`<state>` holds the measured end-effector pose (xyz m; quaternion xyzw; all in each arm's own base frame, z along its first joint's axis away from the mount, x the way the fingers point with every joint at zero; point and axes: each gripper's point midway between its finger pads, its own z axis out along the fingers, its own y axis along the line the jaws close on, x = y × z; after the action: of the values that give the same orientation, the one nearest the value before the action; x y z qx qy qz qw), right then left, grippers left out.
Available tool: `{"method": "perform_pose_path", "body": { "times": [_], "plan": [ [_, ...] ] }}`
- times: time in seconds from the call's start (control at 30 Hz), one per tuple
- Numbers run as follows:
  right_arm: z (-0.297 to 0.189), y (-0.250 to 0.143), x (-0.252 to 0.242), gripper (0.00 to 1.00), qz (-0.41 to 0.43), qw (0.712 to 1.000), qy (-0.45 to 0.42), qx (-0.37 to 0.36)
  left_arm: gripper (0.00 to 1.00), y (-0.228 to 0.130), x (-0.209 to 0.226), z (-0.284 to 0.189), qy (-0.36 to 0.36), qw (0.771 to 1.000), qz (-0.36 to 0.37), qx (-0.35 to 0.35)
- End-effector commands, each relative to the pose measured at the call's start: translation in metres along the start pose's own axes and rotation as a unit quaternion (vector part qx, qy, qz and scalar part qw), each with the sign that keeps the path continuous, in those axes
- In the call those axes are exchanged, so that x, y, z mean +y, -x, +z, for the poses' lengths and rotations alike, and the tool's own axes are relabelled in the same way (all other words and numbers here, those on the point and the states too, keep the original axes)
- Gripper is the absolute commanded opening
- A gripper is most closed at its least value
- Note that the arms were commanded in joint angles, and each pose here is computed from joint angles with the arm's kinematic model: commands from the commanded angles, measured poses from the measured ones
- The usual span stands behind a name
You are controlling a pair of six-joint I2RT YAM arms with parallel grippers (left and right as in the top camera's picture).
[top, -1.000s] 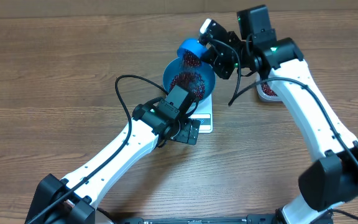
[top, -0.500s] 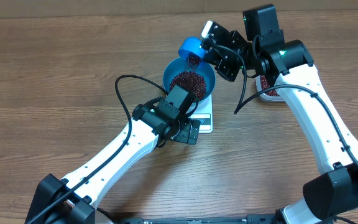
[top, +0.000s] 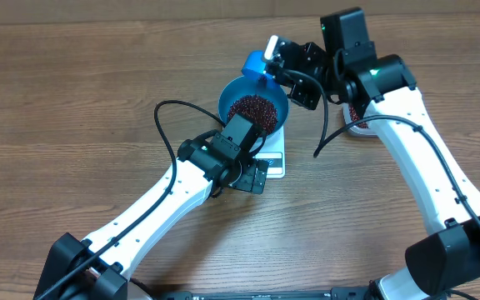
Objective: Scoop item into bowl and weigh 150g on scale
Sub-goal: 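Tip the scoop over the blue bowl to pour beans, right gripper, then return the scoop to the bean tub and scoop more beans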
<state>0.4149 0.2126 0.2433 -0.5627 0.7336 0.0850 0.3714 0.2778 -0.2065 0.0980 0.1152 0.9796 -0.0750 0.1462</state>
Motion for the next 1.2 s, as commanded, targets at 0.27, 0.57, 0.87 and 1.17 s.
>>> {"method": "perform_pose_path", "body": {
  "times": [0.27, 0.57, 0.87, 1.17],
  "plan": [
    [-0.014, 0.015, -0.007, 0.03, -0.008, 1.0, -0.027, -0.008, 1.0, -0.003, -0.001, 0.003, -0.003, 1.0, 0.009, 0.007],
    [-0.016, 0.006, -0.015, 0.03, 0.087, 0.996, -0.033, -0.005, 1.0, -0.003, -0.001, 0.003, -0.003, 1.0, 0.009, 0.007],
    [-0.026, -0.018, -0.038, 0.03, 0.224, 0.973, -0.057, 0.001, 0.99, -0.003, -0.001, 0.003, -0.003, 1.0, 0.009, 0.007],
    [-0.056, -0.084, -0.069, 0.03, 0.362, 0.927, -0.092, 0.035, 0.99, -0.003, -0.001, 0.003, -0.003, 1.0, 0.009, 0.007]
  ]
}}
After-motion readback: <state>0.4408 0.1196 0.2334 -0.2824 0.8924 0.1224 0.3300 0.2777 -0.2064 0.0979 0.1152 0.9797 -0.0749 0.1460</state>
